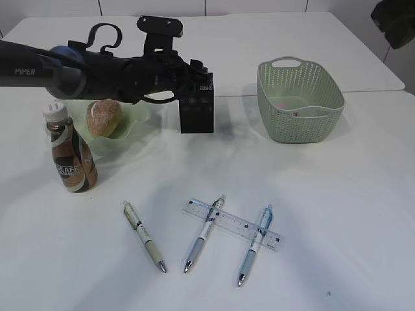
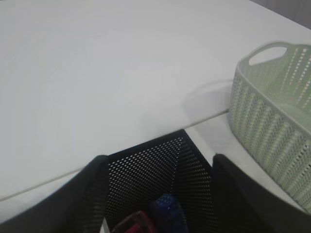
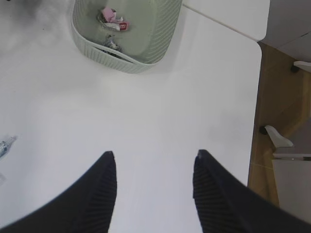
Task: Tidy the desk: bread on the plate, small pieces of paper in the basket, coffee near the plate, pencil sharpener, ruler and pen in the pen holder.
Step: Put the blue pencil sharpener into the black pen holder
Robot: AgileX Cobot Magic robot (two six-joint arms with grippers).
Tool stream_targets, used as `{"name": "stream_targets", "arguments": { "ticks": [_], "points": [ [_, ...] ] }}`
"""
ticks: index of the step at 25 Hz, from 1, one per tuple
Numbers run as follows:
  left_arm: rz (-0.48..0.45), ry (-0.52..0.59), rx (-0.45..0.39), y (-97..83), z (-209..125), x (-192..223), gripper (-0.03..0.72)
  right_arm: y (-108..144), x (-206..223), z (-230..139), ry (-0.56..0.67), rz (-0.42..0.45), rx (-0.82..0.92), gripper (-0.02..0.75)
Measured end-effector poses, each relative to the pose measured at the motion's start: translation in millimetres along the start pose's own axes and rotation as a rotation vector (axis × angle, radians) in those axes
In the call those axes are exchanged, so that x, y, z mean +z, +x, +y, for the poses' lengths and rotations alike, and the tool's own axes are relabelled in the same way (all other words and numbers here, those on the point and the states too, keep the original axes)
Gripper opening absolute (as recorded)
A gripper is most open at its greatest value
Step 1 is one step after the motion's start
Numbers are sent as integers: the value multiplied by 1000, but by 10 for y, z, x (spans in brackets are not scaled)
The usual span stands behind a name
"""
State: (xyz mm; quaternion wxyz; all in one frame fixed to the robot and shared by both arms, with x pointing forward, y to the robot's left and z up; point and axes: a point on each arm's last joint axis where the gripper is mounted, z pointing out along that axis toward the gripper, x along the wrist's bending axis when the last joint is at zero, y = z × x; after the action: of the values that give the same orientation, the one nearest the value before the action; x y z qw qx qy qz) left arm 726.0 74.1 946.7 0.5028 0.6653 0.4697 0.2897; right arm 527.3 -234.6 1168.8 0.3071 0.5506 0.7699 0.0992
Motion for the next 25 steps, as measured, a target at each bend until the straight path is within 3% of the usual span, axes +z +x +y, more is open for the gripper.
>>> {"name": "stream_targets", "arguments": {
  "ticks": [5,13,25],
  "points": [
    [0,33,12,-8,58,-17,468,0,0,2,-2,0,0,410],
    [15,153,105,-29,400,-229,441,0,0,-2,2,0,0,410],
    [49,370,80,-47,817,-800,421,26,-2,-50,56,28,11,410]
  ]
}}
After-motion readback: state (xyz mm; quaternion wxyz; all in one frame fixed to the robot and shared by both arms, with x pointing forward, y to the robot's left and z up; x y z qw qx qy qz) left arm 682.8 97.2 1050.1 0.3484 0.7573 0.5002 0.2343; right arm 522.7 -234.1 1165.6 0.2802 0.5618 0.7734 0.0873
